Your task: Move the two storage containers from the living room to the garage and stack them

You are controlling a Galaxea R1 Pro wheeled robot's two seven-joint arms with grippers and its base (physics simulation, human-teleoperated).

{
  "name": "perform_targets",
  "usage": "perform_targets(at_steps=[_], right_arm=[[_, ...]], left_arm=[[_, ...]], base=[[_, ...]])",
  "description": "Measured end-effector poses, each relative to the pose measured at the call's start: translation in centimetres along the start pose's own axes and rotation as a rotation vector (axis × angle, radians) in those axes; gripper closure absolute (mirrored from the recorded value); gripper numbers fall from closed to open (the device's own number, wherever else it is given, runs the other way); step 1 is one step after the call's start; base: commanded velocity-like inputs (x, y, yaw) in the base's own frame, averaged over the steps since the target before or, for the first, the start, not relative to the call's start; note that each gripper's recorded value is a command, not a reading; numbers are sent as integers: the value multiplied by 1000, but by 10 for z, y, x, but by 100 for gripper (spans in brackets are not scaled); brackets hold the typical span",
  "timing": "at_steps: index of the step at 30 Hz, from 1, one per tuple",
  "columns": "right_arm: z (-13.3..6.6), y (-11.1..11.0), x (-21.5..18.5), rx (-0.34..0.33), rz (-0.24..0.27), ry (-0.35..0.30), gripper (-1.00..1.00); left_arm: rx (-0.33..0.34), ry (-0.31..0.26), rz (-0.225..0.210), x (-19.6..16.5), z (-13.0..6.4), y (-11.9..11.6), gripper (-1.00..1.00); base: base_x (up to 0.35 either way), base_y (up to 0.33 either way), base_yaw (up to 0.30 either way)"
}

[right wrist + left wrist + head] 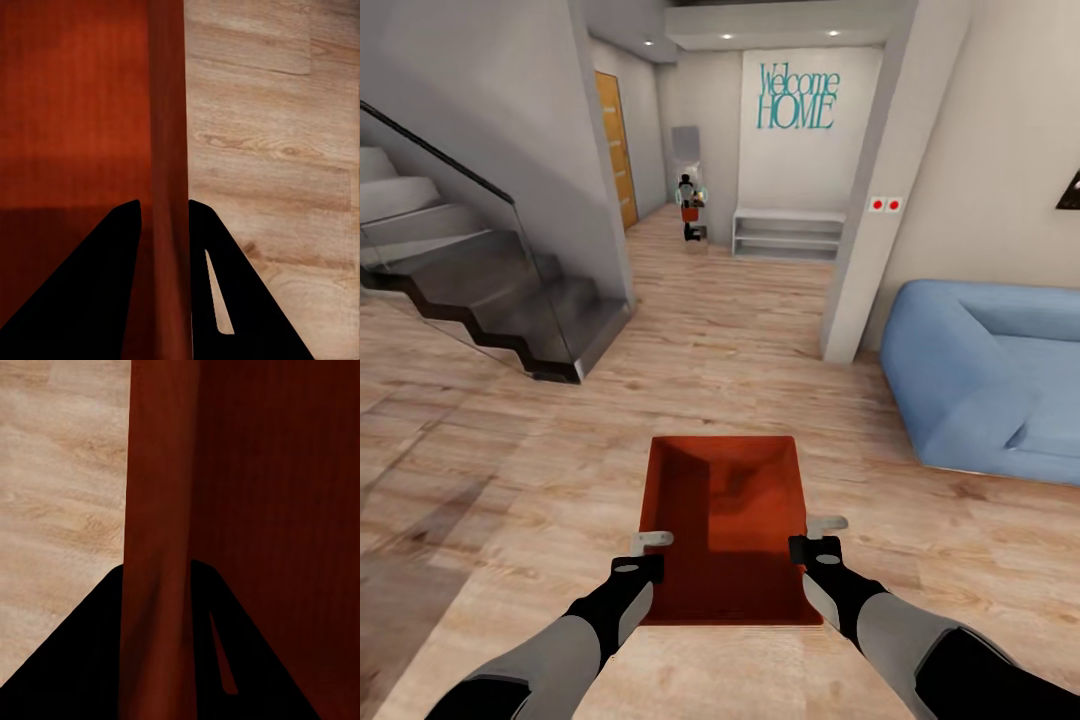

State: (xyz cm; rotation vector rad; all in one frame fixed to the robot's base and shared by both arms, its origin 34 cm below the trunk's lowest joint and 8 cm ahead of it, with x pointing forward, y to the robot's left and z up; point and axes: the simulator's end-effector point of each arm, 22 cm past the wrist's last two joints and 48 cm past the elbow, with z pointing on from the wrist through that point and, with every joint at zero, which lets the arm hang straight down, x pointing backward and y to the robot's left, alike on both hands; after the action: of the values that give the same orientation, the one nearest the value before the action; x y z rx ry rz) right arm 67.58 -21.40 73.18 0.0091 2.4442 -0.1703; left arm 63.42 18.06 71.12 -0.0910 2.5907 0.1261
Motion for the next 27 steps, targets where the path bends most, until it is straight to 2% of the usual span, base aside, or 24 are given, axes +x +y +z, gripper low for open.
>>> perform_targets(at_steps=[17, 27], right_arm=[[0, 0, -1, 0, -1, -3, 100], [0, 0, 0, 0, 0, -1, 100]], left_arm=[[0, -3, -2, -1, 0, 0, 100], [0, -1, -1, 0, 0, 0, 100]], base=[[320, 89, 0], [323, 11, 0]])
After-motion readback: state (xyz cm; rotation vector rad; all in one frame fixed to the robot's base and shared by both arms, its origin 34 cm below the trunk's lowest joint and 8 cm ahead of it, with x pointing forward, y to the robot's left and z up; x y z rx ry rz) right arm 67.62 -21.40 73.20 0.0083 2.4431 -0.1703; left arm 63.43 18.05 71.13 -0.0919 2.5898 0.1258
